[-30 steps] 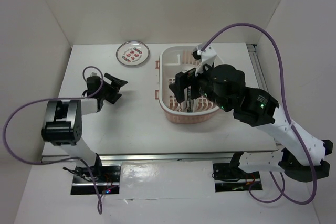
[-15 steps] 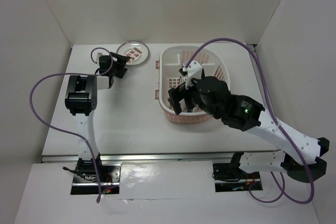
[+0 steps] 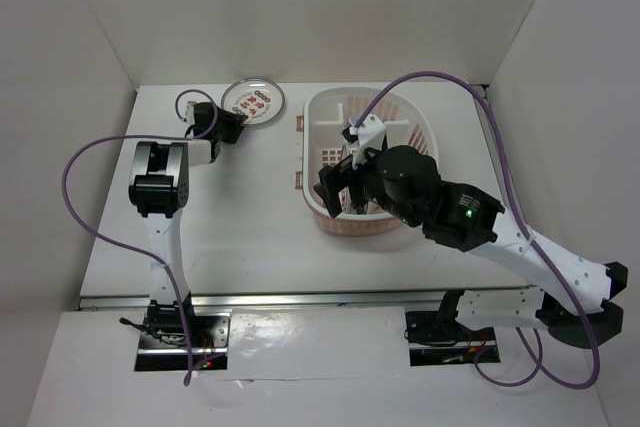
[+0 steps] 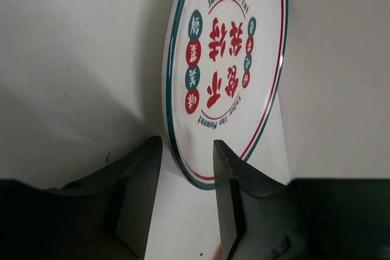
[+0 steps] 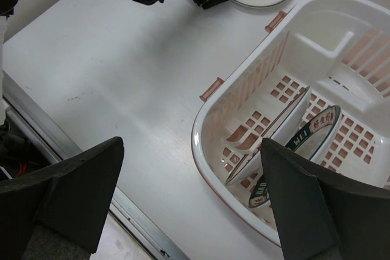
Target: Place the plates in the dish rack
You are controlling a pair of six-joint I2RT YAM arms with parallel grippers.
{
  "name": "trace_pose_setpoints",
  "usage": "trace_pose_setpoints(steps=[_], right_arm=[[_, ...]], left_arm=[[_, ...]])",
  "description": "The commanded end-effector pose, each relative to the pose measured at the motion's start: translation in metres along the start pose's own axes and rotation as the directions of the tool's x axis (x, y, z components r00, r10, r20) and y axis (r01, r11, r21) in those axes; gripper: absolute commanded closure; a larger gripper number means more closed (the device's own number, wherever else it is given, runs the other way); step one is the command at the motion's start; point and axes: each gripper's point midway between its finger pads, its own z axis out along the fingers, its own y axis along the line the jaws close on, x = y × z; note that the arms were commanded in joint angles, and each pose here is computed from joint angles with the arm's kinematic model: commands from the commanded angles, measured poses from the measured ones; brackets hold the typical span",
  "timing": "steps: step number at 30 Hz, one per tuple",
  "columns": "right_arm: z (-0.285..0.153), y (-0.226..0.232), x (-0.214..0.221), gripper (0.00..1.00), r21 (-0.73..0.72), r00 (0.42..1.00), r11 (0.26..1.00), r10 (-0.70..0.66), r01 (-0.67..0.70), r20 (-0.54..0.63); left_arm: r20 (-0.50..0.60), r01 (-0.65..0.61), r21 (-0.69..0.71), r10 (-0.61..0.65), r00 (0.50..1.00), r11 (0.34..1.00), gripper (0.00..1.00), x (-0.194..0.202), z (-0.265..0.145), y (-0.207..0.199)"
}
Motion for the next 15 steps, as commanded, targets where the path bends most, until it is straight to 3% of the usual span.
trace_pose_setpoints(steps=[1, 5, 11, 12, 15], right_arm=[[-0.011, 0.007, -0.024, 0.00, -0.048, 0.995, 0.998, 0.045, -0.041, 0.089], [-0.010, 0.008, -0.020, 0.00, -0.047, 0.996, 0.998, 0.051, -0.047, 0.080], [-0.012, 0.010, -0.020, 0.00, -0.067, 0.995, 0.997, 0.054, -0.048, 0.085], [-0.012, 0.010, -0.020, 0.00, -0.067, 0.995, 0.997, 0.054, -0.048, 0.085], [-0.013, 0.010, -0.018, 0.00, -0.067, 0.995, 0.997, 0.054, -0.048, 0.085]], left_arm=[[0.006, -0.020, -0.098, 0.021, 1.000, 0.995, 0.48, 0.002, 0.007, 0.030], [-0.004, -0.019, -0.126, 0.018, 1.000, 0.992, 0.61, 0.006, 0.013, 0.041], [0.002, -0.009, -0.140, 0.009, 1.000, 0.990, 0.66, 0.003, 0.016, 0.040], [-0.002, -0.009, -0.149, 0.009, 1.000, 0.989, 0.80, 0.004, 0.016, 0.042], [-0.002, -0.009, -0.149, 0.009, 1.000, 0.989, 0.90, 0.004, 0.016, 0.042]])
